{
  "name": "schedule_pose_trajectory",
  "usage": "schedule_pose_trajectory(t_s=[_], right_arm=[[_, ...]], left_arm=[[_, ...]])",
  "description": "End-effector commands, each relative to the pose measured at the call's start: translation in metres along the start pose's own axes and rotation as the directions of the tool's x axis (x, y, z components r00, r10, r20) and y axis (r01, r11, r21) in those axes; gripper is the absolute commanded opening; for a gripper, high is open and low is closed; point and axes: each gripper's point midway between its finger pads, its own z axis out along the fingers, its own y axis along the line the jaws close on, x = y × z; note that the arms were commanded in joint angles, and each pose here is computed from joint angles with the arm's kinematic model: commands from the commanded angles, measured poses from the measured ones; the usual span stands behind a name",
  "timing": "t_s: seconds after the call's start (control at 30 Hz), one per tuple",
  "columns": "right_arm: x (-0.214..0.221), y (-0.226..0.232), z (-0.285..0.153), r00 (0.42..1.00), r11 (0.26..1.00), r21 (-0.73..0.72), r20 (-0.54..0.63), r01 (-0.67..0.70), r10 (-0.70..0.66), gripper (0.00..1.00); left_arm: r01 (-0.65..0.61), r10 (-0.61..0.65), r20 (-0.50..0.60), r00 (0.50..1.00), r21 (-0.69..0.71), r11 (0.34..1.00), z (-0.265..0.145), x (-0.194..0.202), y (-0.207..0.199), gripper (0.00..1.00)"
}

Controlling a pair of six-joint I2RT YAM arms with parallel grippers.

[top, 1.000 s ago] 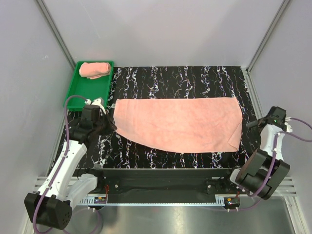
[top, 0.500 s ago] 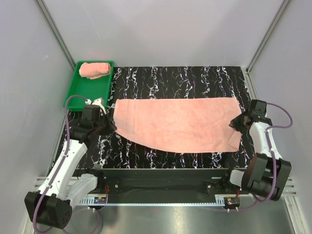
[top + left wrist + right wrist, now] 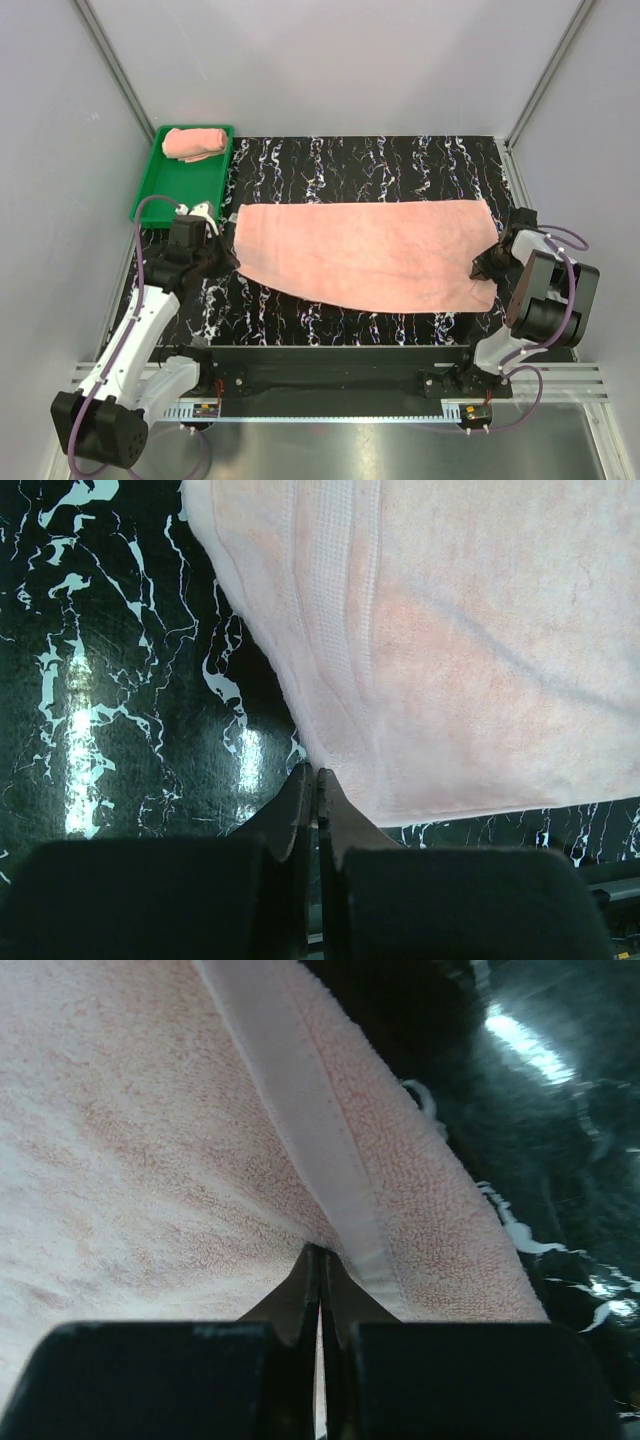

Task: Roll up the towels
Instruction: Flatten the towel

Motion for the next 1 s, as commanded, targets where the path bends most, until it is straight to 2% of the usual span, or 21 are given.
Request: schedule_pose_trajectory(t_s=[0.0, 0.23, 0.37, 0.63, 0.8, 0.97], right_arm=[[-0.022, -0.027, -0.001, 0.997, 0.992, 0.103, 0.045, -0.073, 0.068, 0.0], [-0.038, -0.056, -0.008, 0.982, 0.971, 0.155, 0.078, -0.184, 0.174, 0.0], [-0.043, -0.056, -0.014, 0.979, 0.971, 0.143, 0.098, -0.191, 0.178, 0.01], [-0.036, -0.054, -0.033, 0.98, 0.974, 0.126, 0.083, -0.189, 0.18, 0.1], [-0.047, -0.072, -0.055, 0.957, 0.955, 0.14, 0.172, -0.26, 0.235, 0.14], [-0.053, -0.096, -0.061, 0.919, 0.921, 0.125, 0.203, -0.368, 0.339, 0.14]], left_arm=[[-0.012, 0.011, 0.042, 0.999, 0.013, 1.0, -0.002, -0.009, -0.002, 0.0], [-0.014, 0.014, 0.061, 0.998, 0.01, 1.0, -0.006, -0.011, -0.002, 0.0], [-0.011, 0.012, 0.067, 0.998, -0.011, 1.0, -0.007, -0.013, 0.002, 0.0], [-0.01, 0.01, 0.05, 0.999, -0.02, 1.0, -0.003, -0.011, 0.003, 0.0], [-0.009, 0.01, 0.042, 0.999, -0.02, 1.0, -0.001, -0.01, 0.003, 0.0], [-0.01, 0.011, 0.016, 1.0, -0.023, 1.0, 0.005, -0.006, 0.004, 0.0]])
